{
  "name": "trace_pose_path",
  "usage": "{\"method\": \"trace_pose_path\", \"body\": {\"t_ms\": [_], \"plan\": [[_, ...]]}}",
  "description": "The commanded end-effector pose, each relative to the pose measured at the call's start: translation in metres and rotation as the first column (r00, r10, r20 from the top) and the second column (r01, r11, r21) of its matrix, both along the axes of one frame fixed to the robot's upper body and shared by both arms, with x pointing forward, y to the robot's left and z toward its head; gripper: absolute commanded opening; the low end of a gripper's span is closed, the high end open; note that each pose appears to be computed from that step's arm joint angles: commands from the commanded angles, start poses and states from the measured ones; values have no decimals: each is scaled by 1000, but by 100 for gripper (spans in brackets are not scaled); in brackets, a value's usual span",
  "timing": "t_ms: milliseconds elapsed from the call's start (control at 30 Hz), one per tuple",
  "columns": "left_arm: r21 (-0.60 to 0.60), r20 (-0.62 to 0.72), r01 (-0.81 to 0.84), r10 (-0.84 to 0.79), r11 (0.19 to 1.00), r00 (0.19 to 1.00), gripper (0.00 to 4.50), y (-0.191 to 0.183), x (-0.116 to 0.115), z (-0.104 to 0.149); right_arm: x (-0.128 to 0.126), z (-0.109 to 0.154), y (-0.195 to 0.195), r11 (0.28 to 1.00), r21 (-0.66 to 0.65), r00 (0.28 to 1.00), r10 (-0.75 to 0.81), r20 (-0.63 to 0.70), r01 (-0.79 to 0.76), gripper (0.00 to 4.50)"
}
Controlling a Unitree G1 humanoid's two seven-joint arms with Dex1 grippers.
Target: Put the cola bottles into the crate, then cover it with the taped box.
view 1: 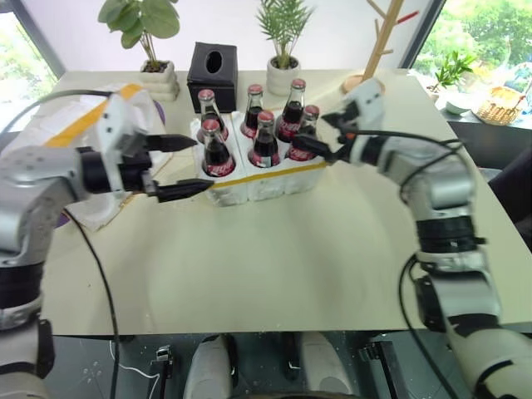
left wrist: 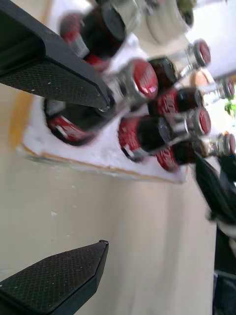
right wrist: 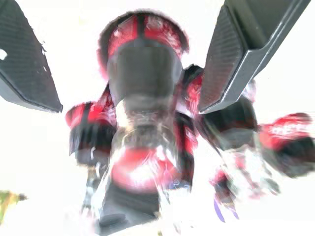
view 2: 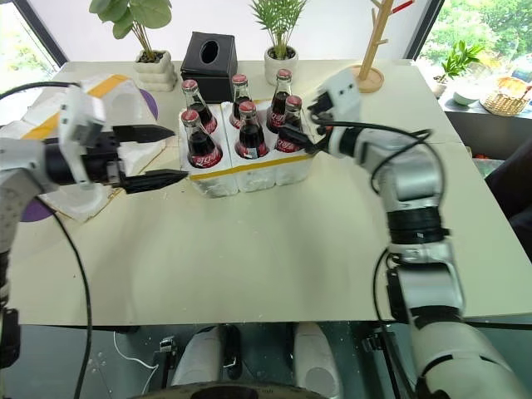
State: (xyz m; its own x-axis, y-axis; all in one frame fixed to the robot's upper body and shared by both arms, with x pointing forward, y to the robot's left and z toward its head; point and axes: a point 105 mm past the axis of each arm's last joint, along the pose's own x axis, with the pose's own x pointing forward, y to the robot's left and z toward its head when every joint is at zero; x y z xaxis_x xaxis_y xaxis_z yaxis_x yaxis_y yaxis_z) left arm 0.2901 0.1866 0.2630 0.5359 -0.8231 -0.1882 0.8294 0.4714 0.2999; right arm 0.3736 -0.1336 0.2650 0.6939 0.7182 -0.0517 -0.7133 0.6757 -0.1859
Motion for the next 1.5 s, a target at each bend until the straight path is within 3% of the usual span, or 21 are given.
{"method": "trace_pose_path", "body": {"t_ms": [33,333,500,633,933,1400,1500], "plan": [[19,80,-77,75,997,994,450,25,-22,30,-36,50,-11,995,-33,983,98,155,-94,449],[224,57,-387,384,895,921,450,118,-66,39,-67,85,-21,979,-11,968,203,149,-204,449],[430,-47,-501,573,751,818,450,195,-94,8,-94,80,-3,921,-28,912,388,132,-388,449],[498,-91,-533,653,684,752,450,235,-97,-11,-98,78,4,905,-38,896,425,131,-424,449],[572,-133,-486,659,661,740,450,249,-52,-47,-116,84,6,868,-107,858,497,133,-486,449],[451,-240,-506,646,735,724,450,230,10,-67,-124,74,2,893,-134,887,445,124,-429,449],[456,-247,-511,655,729,714,372,230,15,-74,-123,72,3,898,-138,892,435,124,-419,450]]}}
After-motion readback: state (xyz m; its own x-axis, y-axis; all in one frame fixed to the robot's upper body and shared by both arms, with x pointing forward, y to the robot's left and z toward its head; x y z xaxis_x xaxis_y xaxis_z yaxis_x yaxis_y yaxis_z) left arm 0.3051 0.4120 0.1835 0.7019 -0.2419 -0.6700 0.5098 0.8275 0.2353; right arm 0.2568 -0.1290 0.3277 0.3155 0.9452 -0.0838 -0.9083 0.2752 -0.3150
